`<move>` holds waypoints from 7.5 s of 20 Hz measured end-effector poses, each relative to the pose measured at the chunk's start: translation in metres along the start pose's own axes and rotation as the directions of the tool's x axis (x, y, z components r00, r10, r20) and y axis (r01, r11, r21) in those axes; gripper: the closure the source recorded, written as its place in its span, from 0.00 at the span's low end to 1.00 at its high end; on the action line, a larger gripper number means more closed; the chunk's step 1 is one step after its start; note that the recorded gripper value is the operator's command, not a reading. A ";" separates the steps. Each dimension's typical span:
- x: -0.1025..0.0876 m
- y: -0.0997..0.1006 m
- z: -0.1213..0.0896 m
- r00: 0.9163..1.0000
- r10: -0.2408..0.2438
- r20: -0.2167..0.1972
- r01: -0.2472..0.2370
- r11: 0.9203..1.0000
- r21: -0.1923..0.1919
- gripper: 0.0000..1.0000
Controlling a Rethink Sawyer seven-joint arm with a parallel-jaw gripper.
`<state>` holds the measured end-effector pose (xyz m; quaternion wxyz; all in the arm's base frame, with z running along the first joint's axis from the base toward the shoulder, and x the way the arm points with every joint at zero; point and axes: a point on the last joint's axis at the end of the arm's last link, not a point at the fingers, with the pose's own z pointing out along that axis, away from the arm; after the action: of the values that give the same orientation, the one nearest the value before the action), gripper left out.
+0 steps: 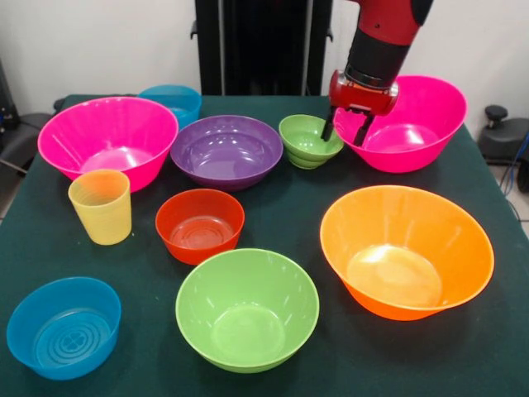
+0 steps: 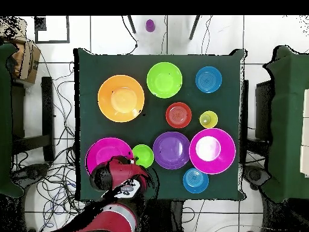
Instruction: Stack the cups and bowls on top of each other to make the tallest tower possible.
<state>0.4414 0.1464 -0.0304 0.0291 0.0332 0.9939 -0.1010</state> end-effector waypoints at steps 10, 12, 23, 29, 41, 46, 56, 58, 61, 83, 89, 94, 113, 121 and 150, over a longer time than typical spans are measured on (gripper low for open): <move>-0.001 -0.001 0.000 1.000 0.001 0.004 -0.001 1.000 0.001 1.00; -0.001 -0.001 0.000 1.000 0.001 0.004 -0.001 1.000 0.001 1.00; -0.002 -0.001 0.000 1.000 0.001 0.016 -0.001 1.000 0.001 1.00; -0.005 -0.002 0.001 0.999 0.001 0.039 -0.001 1.000 0.001 1.00; -0.009 -0.005 0.002 0.997 0.006 0.073 -0.006 1.000 0.000 1.00; -0.009 -0.005 0.002 0.997 0.006 0.074 -0.006 1.000 0.000 1.00; -0.015 -0.012 0.005 0.997 0.034 0.073 -0.033 0.999 -0.012 1.00; -0.017 -0.015 0.006 0.996 0.049 0.068 -0.048 0.999 -0.022 1.00; -0.020 -0.020 0.008 0.996 0.067 0.062 -0.065 0.997 -0.034 1.00; -0.024 -0.026 0.011 0.995 0.084 0.054 -0.081 0.995 -0.050 0.00; -0.024 -0.026 0.011 0.995 0.084 0.054 -0.081 0.995 -0.050 0.00; -0.024 -0.027 0.011 0.995 0.090 0.050 -0.087 0.994 -0.059 0.00; -0.028 -0.039 0.014 0.996 0.078 0.041 -0.072 0.990 -0.122 1.00; -0.027 -0.039 0.013 0.996 0.075 0.042 -0.069 0.990 -0.120 1.00; -0.047 -0.043 -0.017 0.993 0.087 0.085 -0.076 0.989 -0.128 1.00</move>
<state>0.4846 0.1047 -0.0017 0.0803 0.0673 0.9937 -0.0388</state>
